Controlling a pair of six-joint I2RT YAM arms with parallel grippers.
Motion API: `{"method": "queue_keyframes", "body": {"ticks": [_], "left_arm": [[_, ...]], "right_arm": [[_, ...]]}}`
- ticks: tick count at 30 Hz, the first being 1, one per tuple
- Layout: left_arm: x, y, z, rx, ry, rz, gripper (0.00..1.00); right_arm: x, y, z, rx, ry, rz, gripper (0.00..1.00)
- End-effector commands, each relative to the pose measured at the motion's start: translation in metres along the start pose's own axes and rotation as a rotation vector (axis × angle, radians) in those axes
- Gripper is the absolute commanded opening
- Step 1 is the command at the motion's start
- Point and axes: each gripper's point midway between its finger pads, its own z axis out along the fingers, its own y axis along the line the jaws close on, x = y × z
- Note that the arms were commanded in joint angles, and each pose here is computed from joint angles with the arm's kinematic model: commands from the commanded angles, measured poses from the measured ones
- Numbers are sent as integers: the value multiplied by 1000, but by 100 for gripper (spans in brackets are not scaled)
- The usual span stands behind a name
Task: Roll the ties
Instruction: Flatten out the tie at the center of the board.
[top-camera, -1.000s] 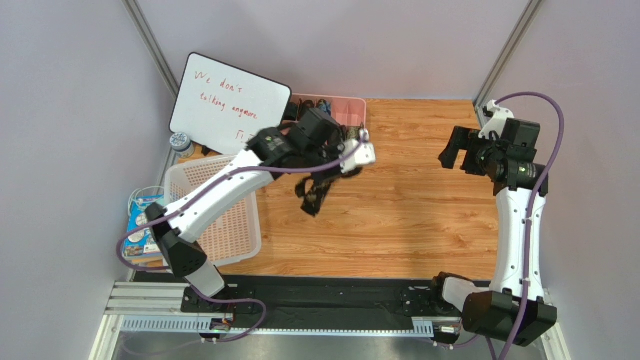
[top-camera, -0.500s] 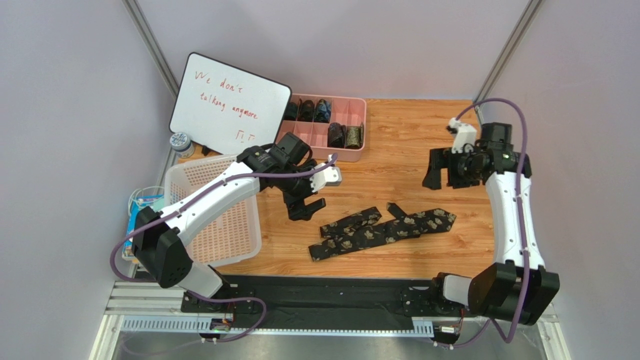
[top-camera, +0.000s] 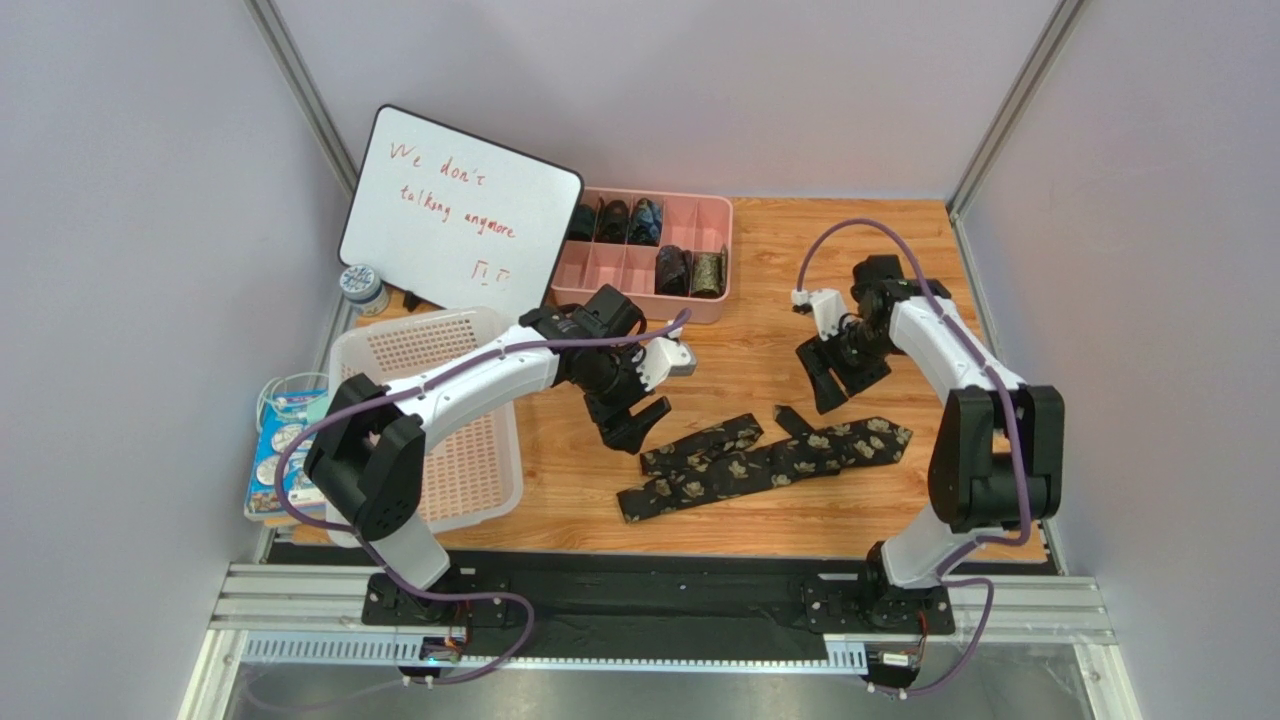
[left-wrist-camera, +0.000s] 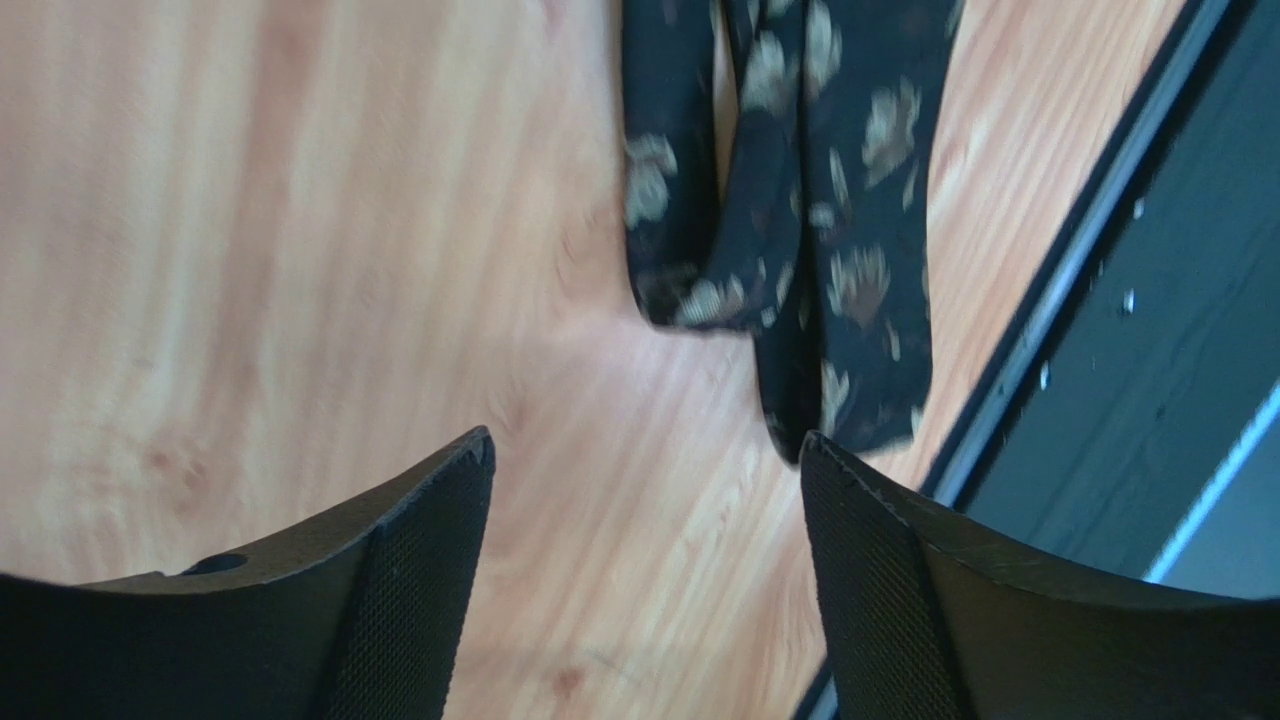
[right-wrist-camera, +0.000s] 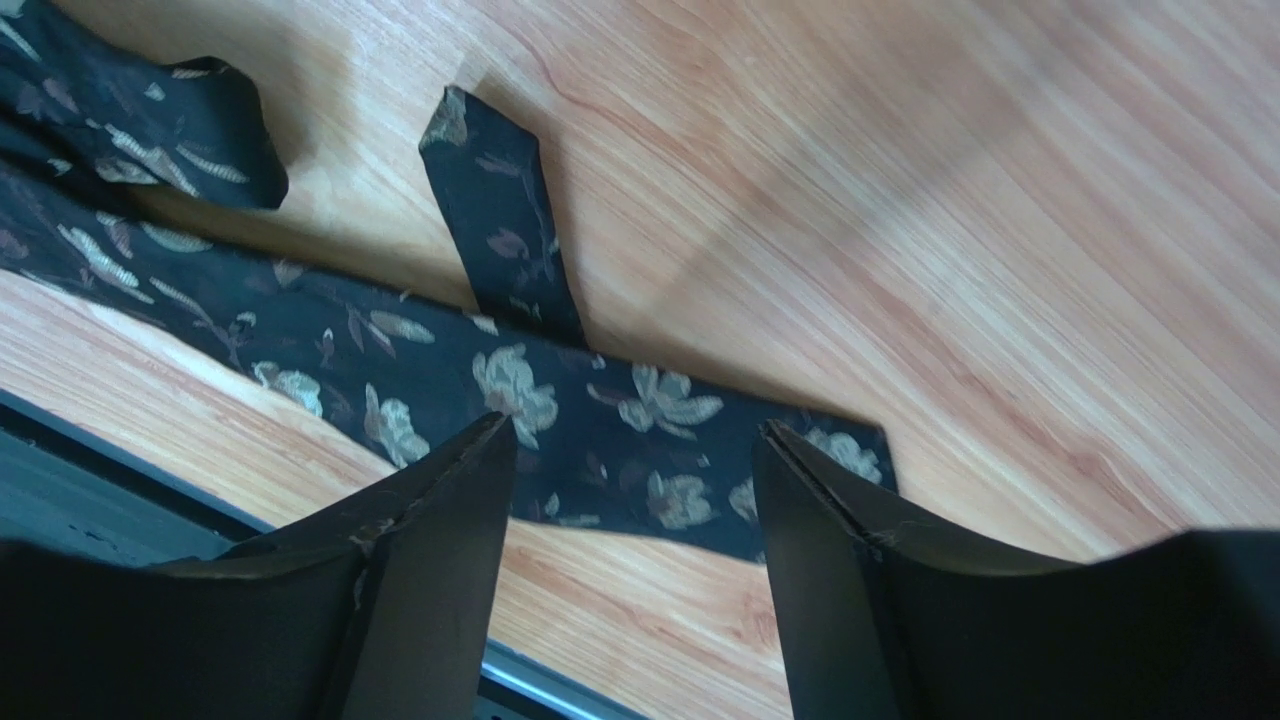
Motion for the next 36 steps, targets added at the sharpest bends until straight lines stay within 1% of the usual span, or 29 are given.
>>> {"method": "queue_keyframes", "body": {"ticks": [1, 2, 3, 5, 6, 7, 8, 9, 11, 12, 19, 22, 24, 26, 27, 28, 29, 30, 31, 32, 33, 34, 35, 36], "left_arm": [[-72, 4, -10, -63, -280, 31, 78], [-82, 3, -9, -76, -307, 52, 78], [-100, 8, -11, -111, -363, 83, 78], [-115, 4, 1, -93, -383, 104, 79], [-134, 2, -1, -87, -422, 126, 79], [-136, 3, 13, -67, -407, 121, 79], [-141, 0, 19, -57, -411, 126, 80], [-156, -5, 22, -55, -454, 144, 81], [-166, -11, 35, -37, -481, 167, 82], [-178, -18, 38, -31, -513, 198, 82], [-187, -23, 87, 2, -457, 202, 81], [-179, -21, 106, 2, -401, 203, 81], [-168, -16, 118, -6, -341, 187, 80], [-155, -9, 124, -27, -284, 172, 76], [-149, -7, 125, -28, -270, 163, 73], [-146, -7, 125, -24, -264, 156, 65], [-144, -4, 124, -17, -267, 137, 61], [-139, -6, 124, -9, -262, 129, 56], [-138, -5, 122, -5, -262, 124, 44], [-137, -5, 120, 1, -255, 119, 38], [-141, -3, 114, -8, -265, 119, 32], [-143, 0, 109, -14, -274, 111, 16], [-150, 1, 101, -10, -294, 106, 9], [-157, 10, 86, -22, -325, 82, 4]], "right_arm": [[-17, 1, 15, -19, -22, 70, 60], [-17, 3, 18, -29, -19, 93, 59], [-17, 6, 25, -56, -8, 115, 57], [-21, 8, 32, -67, -11, 157, 56], [-21, 9, 39, -86, 4, 170, 54], [-22, 10, 42, -94, 9, 185, 53], [-24, 10, 44, -100, 13, 203, 53], [-25, 11, 46, -108, 16, 216, 52], [-25, 10, 55, -123, 33, 236, 50], [-25, 13, 59, -138, 40, 251, 49], [-26, 27, 70, -242, 77, 321, 46], [-24, 32, 73, -275, 95, 336, 45], [-21, 36, 77, -299, 114, 346, 43], [-16, 39, 78, -312, 132, 355, 38], [-15, 40, 79, -321, 137, 360, 32], [-14, 42, 79, -325, 140, 361, 29], [-13, 42, 80, -328, 140, 363, 25], [-14, 43, 79, -335, 137, 365, 16], [-15, 44, 78, -336, 137, 362, 10], [-17, 42, 76, -330, 129, 359, 0], [-20, 39, 73, -320, 117, 351, 0], [-23, 36, 69, -313, 107, 348, 0], [-31, 25, 63, -289, 75, 348, 0], [-34, 21, 56, -286, 66, 351, 0]]}}
